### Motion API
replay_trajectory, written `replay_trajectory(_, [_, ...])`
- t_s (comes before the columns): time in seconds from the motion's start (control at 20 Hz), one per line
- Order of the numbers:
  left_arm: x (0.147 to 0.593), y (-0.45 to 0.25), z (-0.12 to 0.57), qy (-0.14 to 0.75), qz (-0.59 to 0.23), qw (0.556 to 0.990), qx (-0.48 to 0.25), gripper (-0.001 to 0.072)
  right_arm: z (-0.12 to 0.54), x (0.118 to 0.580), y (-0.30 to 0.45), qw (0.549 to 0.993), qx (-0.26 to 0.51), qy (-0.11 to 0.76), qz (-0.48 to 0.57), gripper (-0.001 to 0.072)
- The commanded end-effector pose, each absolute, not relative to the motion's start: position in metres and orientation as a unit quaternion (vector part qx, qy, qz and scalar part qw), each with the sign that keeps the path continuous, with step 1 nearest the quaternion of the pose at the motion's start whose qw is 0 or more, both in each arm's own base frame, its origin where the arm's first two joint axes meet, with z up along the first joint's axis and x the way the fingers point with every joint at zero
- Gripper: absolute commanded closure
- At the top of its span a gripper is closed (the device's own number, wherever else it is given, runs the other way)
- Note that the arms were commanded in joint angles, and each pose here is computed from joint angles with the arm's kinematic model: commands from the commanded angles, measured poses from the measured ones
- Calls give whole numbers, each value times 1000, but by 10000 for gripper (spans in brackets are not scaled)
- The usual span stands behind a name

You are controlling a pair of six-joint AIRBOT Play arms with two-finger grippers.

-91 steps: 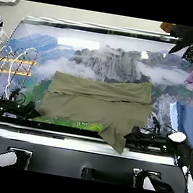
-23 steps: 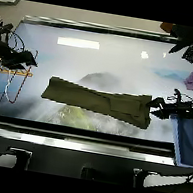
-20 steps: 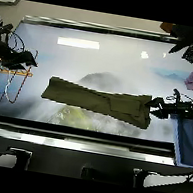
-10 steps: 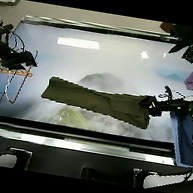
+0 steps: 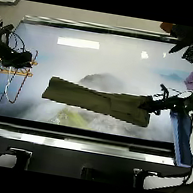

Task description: Fold the clothes and pants, and hang the long-sleeved shirts on hangers.

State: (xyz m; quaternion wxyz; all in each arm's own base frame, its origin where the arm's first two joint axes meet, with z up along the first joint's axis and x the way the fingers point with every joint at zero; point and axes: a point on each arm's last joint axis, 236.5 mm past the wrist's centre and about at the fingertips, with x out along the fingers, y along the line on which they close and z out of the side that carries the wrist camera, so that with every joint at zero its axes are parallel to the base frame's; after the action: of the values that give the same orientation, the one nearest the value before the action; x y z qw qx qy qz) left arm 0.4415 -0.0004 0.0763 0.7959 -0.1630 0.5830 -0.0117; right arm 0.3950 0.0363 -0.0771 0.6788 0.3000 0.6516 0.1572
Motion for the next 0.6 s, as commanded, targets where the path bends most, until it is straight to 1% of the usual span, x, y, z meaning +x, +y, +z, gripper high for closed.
replay_trajectory(0.0, [448,-25,72,584,-44,788,-188,691,-28,408,35,714,300,616,149,685])
replay_trajectory(0.15, [468,-76,54,582,-80,779,-221,691,10,408,36,721,304,606,146,685])
replay_trajectory(0.3, [484,-151,21,586,-121,761,-249,692,39,403,39,717,311,606,146,685])
replay_trajectory(0.45, [477,-237,-20,609,-156,730,-267,691,60,395,37,723,301,606,139,684])
replay_trajectory(0.55, [470,-285,-39,613,-173,719,-278,692,69,387,34,726,294,608,129,685])
